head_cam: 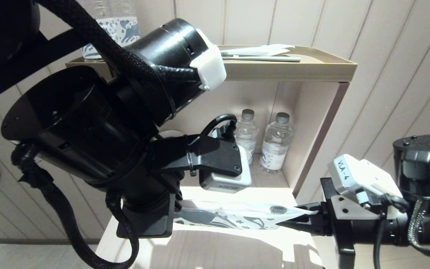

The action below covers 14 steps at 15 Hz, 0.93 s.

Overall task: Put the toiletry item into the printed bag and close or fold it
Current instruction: Place the toothbrush in the storage bag

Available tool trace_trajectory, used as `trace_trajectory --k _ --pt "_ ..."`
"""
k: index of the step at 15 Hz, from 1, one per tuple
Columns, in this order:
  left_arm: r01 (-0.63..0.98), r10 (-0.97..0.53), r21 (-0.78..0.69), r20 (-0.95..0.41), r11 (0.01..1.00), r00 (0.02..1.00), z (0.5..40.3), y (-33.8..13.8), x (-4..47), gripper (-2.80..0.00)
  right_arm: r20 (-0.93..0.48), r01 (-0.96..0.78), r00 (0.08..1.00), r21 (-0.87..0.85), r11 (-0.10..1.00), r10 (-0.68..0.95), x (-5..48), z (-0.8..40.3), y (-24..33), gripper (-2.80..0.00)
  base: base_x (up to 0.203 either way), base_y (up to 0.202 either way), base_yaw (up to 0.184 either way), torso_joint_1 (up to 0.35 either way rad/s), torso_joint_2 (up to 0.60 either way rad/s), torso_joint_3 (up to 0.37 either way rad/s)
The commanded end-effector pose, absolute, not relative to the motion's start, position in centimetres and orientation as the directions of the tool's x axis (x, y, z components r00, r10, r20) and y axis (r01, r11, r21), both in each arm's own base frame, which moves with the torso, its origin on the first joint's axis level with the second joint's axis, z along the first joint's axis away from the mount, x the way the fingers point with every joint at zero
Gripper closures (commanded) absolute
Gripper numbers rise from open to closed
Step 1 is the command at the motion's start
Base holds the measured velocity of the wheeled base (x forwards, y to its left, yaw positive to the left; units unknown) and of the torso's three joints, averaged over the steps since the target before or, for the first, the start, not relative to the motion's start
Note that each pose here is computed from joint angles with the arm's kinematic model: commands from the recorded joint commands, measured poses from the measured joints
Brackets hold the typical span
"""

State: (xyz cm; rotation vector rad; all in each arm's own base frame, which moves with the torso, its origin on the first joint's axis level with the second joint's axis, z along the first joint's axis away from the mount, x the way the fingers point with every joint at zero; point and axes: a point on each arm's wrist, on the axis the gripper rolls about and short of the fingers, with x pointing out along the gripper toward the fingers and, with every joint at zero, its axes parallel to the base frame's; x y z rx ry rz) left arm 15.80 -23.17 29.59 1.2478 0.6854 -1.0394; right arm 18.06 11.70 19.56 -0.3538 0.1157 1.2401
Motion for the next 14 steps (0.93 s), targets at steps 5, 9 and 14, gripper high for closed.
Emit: trace_trajectory --k 5,9,14 --pt "0.909 -0.257 0.417 -0.879 -0.002 0.402 29.5 -23.7 15.3 -2.8 -0.264 -0.938 0.326 -0.212 0.275 0.907 17.9 19.9 11.6 0.0 0.0 0.0 0.0 0.0 0.0 0.0" --pt "0.904 -0.27 0.428 -0.87 0.004 0.413 29.6 -23.8 15.3 -2.8 -0.264 -0.938 0.326 -0.212 0.275 0.908 17.9 19.9 11.6 0.0 0.0 0.0 0.0 0.0 0.0 0.0" --pt "0.892 -0.295 0.452 -0.85 0.02 0.437 31.0 -22.3 14.4 -2.8 -0.251 -0.933 0.334 -0.225 0.281 0.909 17.8 20.3 11.5 0.0 0.0 0.0 0.0 0.0 0.0 0.0"
